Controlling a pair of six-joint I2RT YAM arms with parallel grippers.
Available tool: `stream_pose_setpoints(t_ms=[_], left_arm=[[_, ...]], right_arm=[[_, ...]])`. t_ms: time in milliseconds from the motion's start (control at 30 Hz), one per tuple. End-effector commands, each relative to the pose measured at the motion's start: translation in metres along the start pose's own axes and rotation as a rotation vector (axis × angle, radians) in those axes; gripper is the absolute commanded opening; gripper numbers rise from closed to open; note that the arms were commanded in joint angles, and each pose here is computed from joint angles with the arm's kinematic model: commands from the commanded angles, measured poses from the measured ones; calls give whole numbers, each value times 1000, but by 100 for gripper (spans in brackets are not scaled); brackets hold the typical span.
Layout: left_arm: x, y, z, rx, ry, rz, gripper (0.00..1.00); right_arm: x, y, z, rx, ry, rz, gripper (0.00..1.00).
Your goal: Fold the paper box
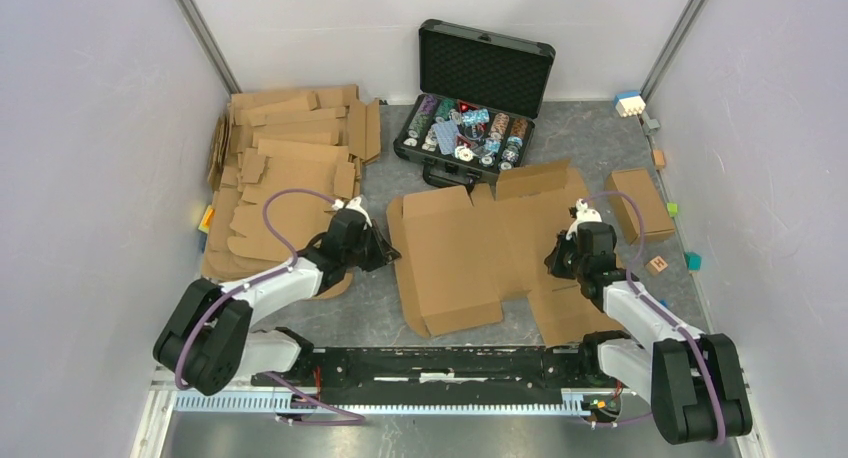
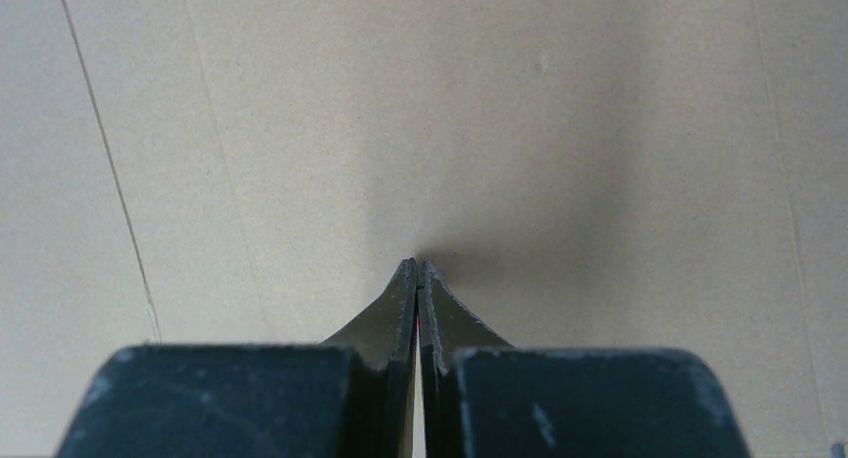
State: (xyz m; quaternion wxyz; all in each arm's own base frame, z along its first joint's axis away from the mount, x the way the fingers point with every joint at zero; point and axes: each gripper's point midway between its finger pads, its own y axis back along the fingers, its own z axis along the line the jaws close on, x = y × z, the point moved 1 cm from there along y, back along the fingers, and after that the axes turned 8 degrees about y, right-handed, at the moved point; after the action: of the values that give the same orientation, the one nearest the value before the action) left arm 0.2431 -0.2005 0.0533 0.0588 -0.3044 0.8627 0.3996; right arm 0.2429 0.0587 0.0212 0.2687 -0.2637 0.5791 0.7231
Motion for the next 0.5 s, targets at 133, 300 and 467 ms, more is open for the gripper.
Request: stream_pose_setpoints(t_ms=[133, 300, 467], left_arm=[[-38, 56, -46, -15, -252, -108, 2], [-22, 84, -74, -109, -453, -60, 2], [-20, 105, -80, -178, -543, 6, 2]], right_arm=[[15, 16, 25, -174, 68, 4, 21], [-10, 30, 38, -241, 73, -170, 54], [-39, 43, 36, -197, 101, -236, 59]])
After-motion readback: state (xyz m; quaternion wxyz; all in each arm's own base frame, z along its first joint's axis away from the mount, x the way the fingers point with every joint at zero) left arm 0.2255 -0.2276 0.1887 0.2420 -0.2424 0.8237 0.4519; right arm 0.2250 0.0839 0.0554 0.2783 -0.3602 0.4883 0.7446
